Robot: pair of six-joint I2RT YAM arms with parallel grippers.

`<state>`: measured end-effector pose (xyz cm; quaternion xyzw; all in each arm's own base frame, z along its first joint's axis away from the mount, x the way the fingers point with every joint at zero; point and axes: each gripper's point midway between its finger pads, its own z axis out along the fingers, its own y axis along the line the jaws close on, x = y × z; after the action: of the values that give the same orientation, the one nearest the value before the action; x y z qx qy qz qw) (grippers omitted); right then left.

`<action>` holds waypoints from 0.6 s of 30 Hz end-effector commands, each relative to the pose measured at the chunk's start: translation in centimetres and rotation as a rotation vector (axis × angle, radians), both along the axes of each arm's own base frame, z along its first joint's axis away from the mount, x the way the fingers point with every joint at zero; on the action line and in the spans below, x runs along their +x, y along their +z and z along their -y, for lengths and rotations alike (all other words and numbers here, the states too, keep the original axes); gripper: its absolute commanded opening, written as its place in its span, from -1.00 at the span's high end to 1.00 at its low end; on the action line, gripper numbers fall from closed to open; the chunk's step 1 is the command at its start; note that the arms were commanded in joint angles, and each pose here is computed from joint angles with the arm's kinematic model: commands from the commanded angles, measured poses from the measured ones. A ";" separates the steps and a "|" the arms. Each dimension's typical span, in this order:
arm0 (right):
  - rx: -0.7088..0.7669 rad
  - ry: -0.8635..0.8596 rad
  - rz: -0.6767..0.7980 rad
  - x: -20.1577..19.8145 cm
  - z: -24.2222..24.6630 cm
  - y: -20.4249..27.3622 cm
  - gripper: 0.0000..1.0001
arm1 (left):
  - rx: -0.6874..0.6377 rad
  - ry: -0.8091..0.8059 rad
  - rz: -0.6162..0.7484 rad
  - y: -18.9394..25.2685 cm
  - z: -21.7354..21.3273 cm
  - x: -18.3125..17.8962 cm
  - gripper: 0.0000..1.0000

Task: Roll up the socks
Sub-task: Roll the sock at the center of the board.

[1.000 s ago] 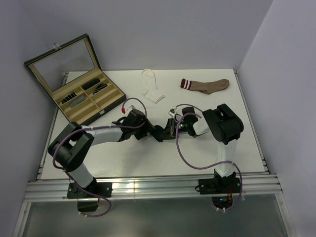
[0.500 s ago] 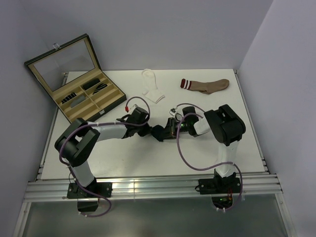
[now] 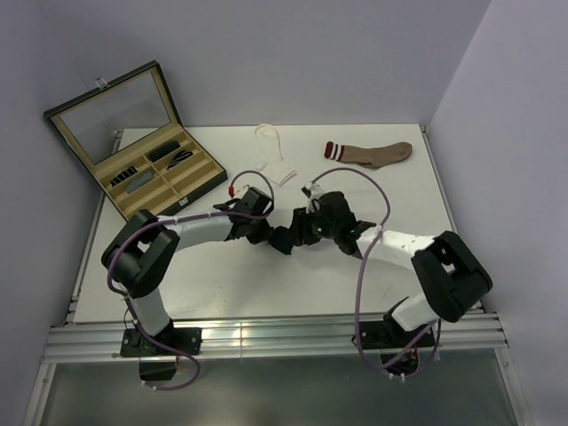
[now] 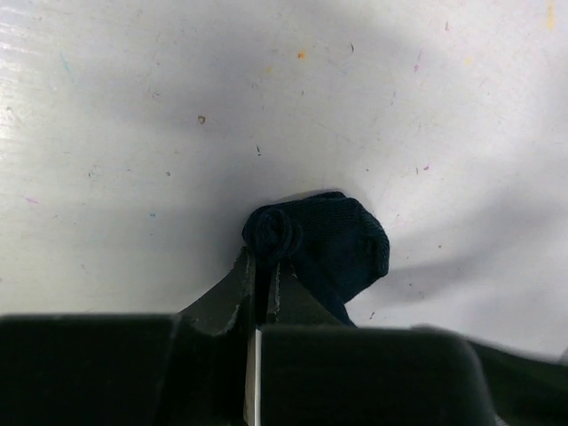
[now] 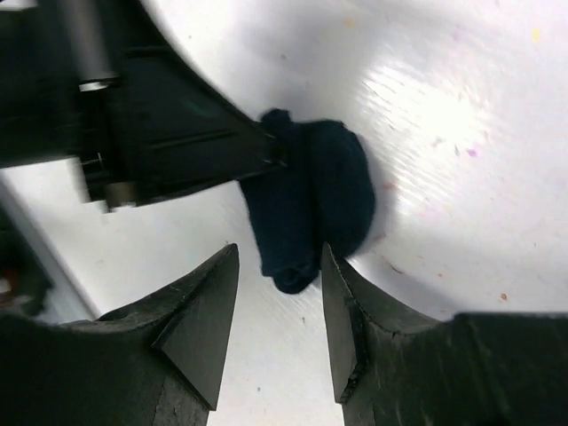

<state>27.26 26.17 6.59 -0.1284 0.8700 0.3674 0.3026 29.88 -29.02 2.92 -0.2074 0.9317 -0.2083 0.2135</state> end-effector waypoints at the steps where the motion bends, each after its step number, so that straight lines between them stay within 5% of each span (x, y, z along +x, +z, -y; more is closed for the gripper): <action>1: -0.213 -0.049 0.219 0.5 0.7 0.3 0.00 | 0.061 -0.030 -0.030 -0.6 -0.3 -0.3 0.99; 8: -0.329 -0.003 0.424 -0.1 -2.0 1.3 -0.05 | 0.056 -0.039 -0.038 -0.3 0.1 -0.3 0.99; 18: -0.457 0.074 0.436 -1.0 -3.9 -2.0 -0.05 | 0.048 -0.045 -0.045 -0.3 0.3 -0.3 0.99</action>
<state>24.59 29.20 3.30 -0.3004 0.8514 0.1541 0.4014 29.93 -29.22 2.84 -0.1990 0.9383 -0.1968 0.2029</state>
